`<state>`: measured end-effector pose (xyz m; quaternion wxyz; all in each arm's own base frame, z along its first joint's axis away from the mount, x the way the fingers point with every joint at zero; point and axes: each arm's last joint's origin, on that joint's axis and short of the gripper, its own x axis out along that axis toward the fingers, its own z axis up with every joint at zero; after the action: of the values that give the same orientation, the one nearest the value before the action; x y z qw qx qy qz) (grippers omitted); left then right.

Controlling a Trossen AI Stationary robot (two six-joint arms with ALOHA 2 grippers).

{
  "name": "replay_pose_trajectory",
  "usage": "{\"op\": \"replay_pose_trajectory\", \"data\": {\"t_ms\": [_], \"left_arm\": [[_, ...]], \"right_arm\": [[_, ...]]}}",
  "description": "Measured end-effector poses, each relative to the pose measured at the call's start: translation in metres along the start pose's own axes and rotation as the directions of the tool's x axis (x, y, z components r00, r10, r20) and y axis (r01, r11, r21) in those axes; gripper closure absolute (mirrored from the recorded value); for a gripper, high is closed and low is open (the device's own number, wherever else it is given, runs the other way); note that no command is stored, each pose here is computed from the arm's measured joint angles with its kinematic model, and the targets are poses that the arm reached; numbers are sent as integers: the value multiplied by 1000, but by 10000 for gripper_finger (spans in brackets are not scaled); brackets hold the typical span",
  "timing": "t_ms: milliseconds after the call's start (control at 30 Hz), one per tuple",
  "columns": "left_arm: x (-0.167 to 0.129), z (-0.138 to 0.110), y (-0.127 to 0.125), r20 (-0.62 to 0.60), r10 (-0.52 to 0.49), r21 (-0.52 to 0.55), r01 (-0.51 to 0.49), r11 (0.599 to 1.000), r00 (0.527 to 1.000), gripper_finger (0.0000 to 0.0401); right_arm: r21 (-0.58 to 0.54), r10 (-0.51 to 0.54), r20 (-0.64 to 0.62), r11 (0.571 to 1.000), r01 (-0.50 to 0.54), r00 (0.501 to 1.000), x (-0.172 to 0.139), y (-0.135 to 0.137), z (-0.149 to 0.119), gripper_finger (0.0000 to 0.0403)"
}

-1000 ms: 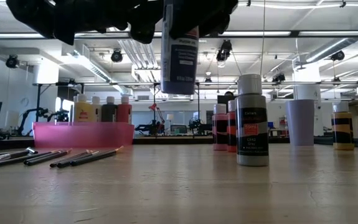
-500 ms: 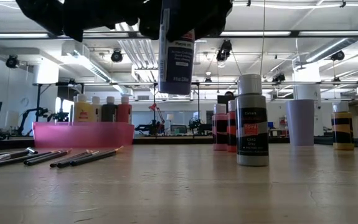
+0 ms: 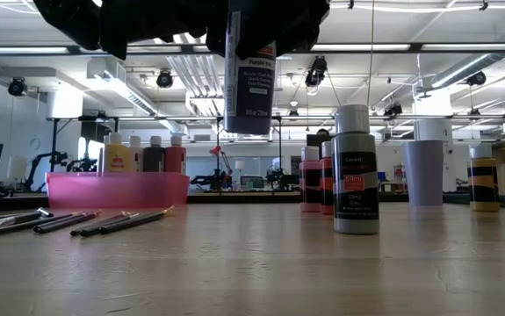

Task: Pick & Place Paint Supplies
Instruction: Put the purple paint bottle into the pink bin

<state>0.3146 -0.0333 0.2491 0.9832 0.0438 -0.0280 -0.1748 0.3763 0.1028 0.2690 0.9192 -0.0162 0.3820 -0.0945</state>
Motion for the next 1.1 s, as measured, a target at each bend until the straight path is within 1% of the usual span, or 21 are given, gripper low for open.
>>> {"op": "replay_pose_trajectory", "data": {"t_ms": [133, 333, 433, 800, 1000, 1100], "left_arm": [[0, 0, 0, 1, 0, 0, 0, 1000, 1000, 208], [0, 0, 0, -1, -1, 5, 1, 1000, 1000, 260], [0, 0, 0, -3, -2, 3, 2, 1000, 1000, 277], [-1, -1, 0, -16, 0, -10, 0, 1000, 1000, 275], [-1, -2, 0, -34, 0, -24, 0, 1000, 999, 276], [-2, -11, -1, -102, 5, -41, -9, 999, 995, 276]], "right_arm": [[1, 1, 3, 1000, -1, 1000, 0, 0, 0, 220], [4, 6, 0, 1000, -6, 1000, 0, 0, 0, 220], [3, 5, -1, 1000, -5, 1000, 0, 0, 0, 222], [4, 8, -3, 1000, -8, 1000, 1, 0, 0, 205], [19, 21, -10, 1000, -20, 1000, 1, 1, -1, 170], [25, 24, 2, 999, -24, 1000, -1, 1, 1, 145]]}}
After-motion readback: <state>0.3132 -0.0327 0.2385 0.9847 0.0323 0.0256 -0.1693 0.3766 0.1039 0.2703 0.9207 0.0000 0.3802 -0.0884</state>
